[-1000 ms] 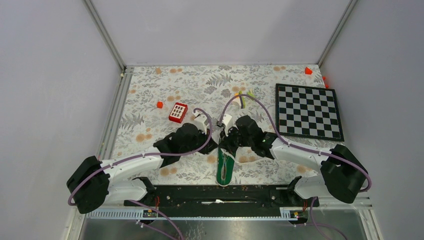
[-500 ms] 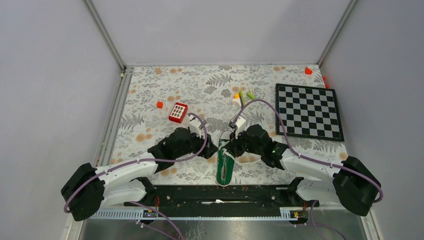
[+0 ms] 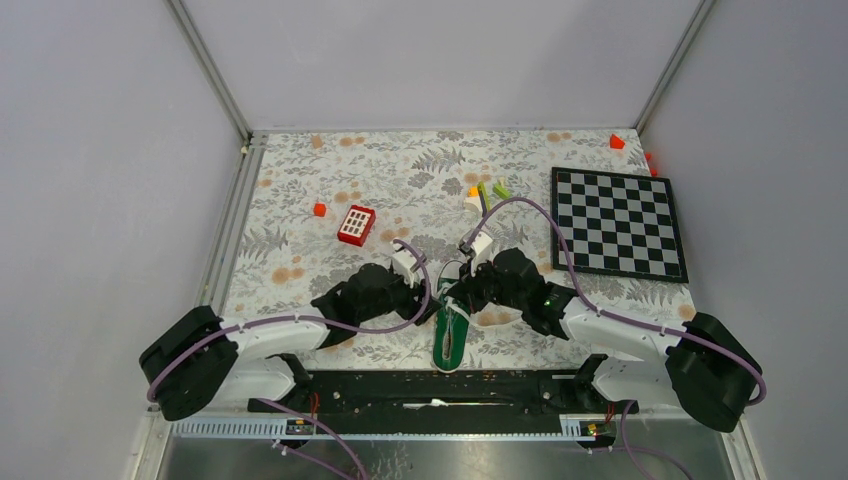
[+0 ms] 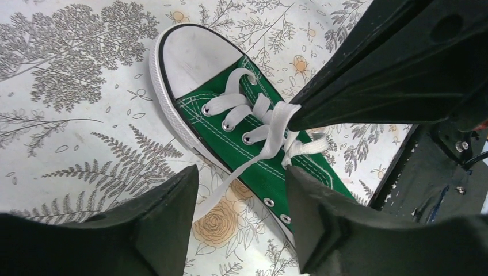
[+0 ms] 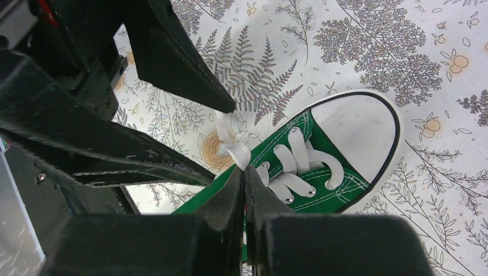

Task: Tie the shoes
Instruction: Wrap the shoelace around the shoelace.

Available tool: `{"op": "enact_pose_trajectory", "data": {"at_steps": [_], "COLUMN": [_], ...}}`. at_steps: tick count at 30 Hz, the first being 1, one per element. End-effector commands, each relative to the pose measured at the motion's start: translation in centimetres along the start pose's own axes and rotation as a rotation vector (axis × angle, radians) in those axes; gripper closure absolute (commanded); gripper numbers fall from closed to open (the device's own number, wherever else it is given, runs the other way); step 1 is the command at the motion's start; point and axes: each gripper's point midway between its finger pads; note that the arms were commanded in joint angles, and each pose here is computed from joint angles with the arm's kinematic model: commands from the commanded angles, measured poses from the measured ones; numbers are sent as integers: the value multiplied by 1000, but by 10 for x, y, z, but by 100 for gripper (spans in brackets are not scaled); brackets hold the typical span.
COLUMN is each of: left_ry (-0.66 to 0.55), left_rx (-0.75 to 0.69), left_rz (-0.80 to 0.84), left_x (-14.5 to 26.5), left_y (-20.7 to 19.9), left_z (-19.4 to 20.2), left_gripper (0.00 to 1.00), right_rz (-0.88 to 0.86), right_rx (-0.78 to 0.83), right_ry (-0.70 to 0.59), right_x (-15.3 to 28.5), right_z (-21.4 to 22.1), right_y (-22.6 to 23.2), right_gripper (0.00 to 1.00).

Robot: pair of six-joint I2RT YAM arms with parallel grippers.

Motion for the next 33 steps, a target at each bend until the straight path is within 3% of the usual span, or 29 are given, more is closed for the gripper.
{"op": "enact_pose_trajectory", "data": {"at_steps": [1, 3, 8, 11, 12, 15, 18, 33], "left_ry": [-107, -109, -126, -109, -109, -152, -185, -152], "left_rx": [-50, -41, -1, 24, 34, 59, 70, 53], "left_rz": [46, 48, 79, 72, 64, 56, 70, 76], "left_x": [-10, -12, -12, -12, -10, -3, 5, 9], "left_y": [-12, -13, -22, -23, -22, -23, -26, -27], "left_z": [-38, -40, -48, -50, -51, -60, -65, -57], "left_gripper": [44, 55, 100, 100, 100, 100, 100, 100], "right_rz": [-13, -9, -4, -14, -18, -13, -12, -26], "right_rx": [15, 18, 18, 44, 59, 122, 177, 244], "right_ry": [-78, -77, -71, -63, -59, -36, -10, 42], "right_x": [2, 2, 3, 5, 7, 13, 16, -2], "right_z": [-27, -27, -27, -27, -28, -32, -34, -46], "right_y": [7, 7, 6, 7, 8, 8, 7, 6], "right_gripper": [100, 100, 100, 100, 96, 69, 56, 55]}}
Point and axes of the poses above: each gripper's point midway between its finger pads, its own x axis back along the fingers, its own y axis along the line the jaws close on, z = x × y
